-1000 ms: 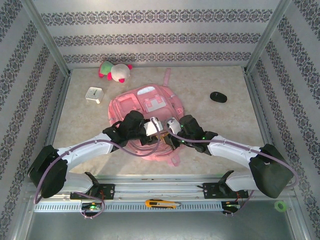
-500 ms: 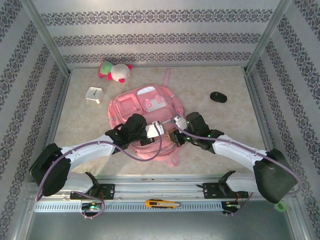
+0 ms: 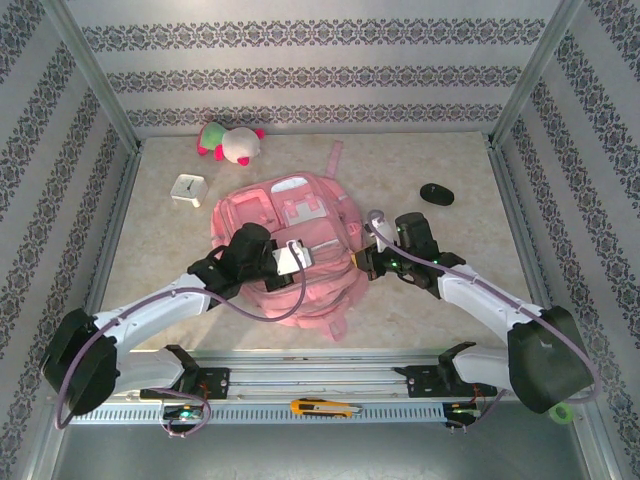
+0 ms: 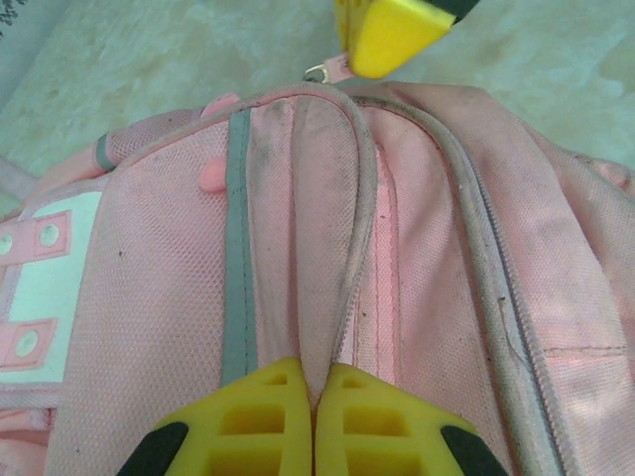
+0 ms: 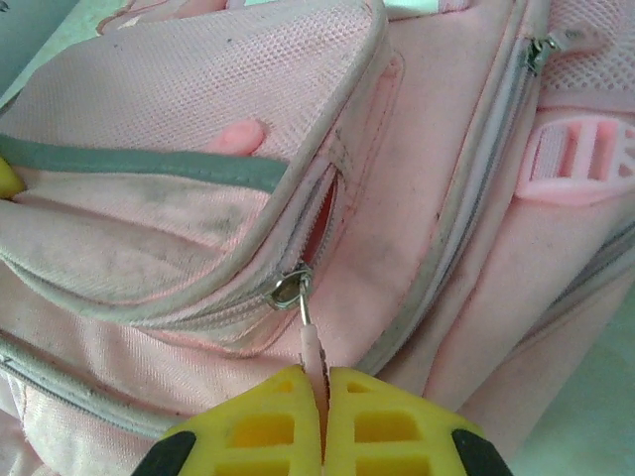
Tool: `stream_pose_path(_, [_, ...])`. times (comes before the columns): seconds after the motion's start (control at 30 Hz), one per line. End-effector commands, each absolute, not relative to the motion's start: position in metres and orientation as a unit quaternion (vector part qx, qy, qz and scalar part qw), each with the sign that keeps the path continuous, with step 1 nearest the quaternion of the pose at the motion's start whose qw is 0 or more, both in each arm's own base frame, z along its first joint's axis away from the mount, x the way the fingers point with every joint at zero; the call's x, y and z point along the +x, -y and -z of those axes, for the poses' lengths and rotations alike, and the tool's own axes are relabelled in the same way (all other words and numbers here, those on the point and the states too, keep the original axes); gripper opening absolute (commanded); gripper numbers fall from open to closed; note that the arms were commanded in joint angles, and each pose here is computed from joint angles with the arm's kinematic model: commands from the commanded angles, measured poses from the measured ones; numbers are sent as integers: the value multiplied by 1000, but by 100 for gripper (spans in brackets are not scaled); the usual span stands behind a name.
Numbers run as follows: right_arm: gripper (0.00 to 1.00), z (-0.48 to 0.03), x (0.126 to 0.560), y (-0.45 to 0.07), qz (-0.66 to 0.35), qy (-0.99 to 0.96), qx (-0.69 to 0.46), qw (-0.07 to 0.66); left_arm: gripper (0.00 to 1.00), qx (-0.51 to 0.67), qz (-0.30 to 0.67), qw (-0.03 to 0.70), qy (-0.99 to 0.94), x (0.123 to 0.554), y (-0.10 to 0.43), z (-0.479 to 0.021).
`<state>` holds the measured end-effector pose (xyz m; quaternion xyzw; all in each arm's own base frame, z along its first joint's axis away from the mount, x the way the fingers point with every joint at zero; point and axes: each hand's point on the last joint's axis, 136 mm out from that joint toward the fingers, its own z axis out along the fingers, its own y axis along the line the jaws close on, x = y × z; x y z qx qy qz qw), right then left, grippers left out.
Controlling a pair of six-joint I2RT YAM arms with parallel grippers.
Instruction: Pack books, pencil case, and school supplies into a backpack
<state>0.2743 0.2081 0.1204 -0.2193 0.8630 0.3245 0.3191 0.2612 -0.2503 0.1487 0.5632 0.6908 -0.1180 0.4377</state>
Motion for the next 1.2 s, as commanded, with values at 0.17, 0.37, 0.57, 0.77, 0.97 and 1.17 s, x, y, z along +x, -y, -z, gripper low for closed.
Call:
stream_pose_path(0.17, [0, -121, 294, -206, -297, -873, -192, 337, 52, 573, 177, 433, -673, 242, 257, -157])
stream_pose_path(0.37, [0, -129, 292, -217, -309, -865, -205, 337, 67, 575, 123, 470, -658, 262, 281, -165])
stream_pose_path(0.57, [0, -133, 289, -222, -316, -861, -210, 339, 72, 593, 83, 480, -641, 270, 307, -153])
stream_pose_path(0.77, [0, -134, 288, -224, -322, -860, -209, 337, 56, 559, 45, 502, -658, 296, 311, -147])
stream_pose_path(0.97, [0, -128, 305, -215, -302, -872, -167, 348, 0, 608, 127, 478, -621, 259, 323, -144])
stream_pose_path(1.17, [0, -126, 341, -220, -304, -866, -132, 374, 0, 662, 216, 449, -560, 207, 322, -147])
